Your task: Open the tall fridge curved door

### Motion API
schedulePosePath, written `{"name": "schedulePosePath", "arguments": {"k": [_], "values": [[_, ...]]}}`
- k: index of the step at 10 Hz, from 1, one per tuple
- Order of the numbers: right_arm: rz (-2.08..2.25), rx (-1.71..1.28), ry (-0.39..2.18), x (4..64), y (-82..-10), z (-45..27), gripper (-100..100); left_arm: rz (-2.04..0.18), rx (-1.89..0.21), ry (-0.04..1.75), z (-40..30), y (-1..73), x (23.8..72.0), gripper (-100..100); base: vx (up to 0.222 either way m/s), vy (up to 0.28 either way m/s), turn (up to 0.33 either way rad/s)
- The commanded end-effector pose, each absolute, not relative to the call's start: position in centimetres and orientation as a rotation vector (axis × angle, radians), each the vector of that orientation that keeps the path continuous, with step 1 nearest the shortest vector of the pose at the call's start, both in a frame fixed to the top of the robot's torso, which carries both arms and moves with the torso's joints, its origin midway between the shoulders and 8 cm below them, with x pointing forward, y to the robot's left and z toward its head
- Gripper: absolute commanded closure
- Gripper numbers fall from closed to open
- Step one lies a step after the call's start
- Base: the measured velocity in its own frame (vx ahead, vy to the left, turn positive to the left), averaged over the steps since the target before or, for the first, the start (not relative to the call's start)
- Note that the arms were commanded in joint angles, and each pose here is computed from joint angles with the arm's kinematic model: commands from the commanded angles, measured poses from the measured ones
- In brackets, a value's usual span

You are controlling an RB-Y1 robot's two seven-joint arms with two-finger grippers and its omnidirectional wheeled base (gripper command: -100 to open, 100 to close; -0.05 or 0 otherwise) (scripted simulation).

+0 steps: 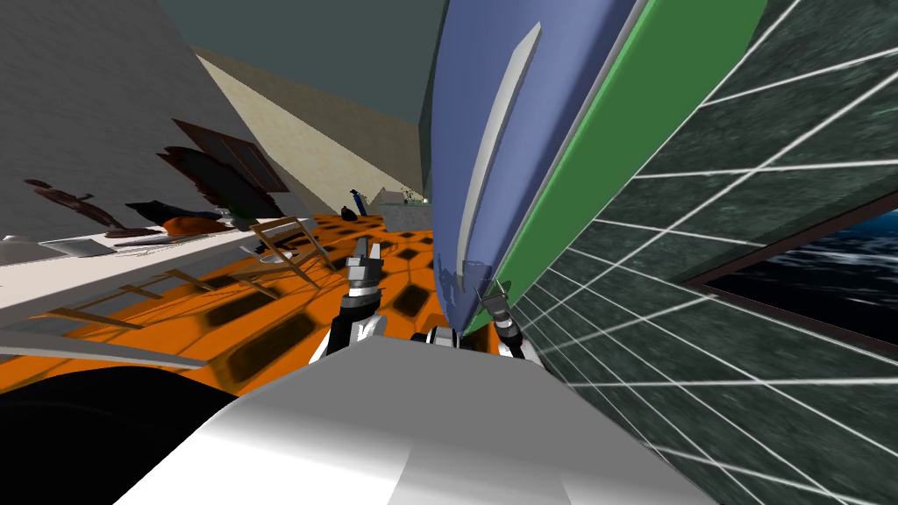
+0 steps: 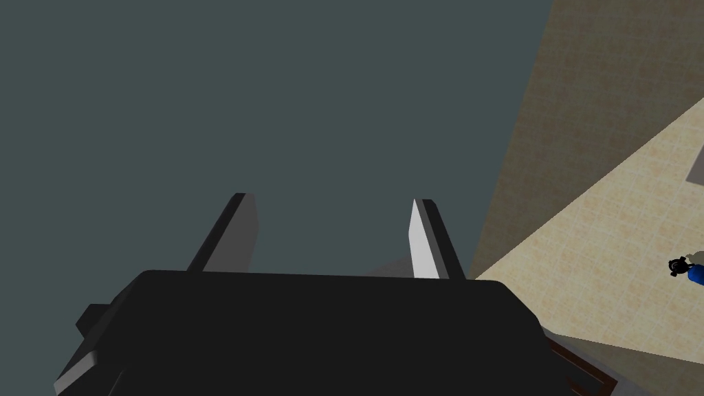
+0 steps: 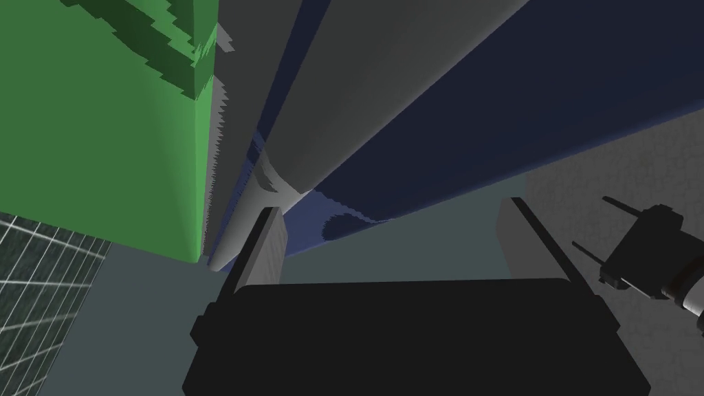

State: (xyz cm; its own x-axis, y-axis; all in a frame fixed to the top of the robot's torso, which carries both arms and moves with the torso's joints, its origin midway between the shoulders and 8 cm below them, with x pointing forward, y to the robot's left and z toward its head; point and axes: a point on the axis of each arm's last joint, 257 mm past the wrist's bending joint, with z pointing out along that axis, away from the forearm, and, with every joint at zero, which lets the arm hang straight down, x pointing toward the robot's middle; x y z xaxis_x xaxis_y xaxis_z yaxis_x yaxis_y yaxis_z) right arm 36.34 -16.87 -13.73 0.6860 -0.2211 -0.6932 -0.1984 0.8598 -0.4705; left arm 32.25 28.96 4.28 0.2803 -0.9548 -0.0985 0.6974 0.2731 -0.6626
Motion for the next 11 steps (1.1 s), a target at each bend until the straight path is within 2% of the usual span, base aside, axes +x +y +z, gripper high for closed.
{"name": "schedulePosePath", "arguments": {"k": [1, 11], "values": [[-0.067, -0.573, 0.832, 37.0, -16.8, -14.5, -100, -1.188, -0.561, 0.545, 4.3, 29.0, 32.2, 0, -0.010, 0.033, -0.025], [-0.261, -0.661, 0.818, 38.9, -16.2, -16.5, -100, -1.188, -0.561, 0.545, 4.3, 29.0, 32.2, 0, -0.006, 0.031, -0.029]]}}
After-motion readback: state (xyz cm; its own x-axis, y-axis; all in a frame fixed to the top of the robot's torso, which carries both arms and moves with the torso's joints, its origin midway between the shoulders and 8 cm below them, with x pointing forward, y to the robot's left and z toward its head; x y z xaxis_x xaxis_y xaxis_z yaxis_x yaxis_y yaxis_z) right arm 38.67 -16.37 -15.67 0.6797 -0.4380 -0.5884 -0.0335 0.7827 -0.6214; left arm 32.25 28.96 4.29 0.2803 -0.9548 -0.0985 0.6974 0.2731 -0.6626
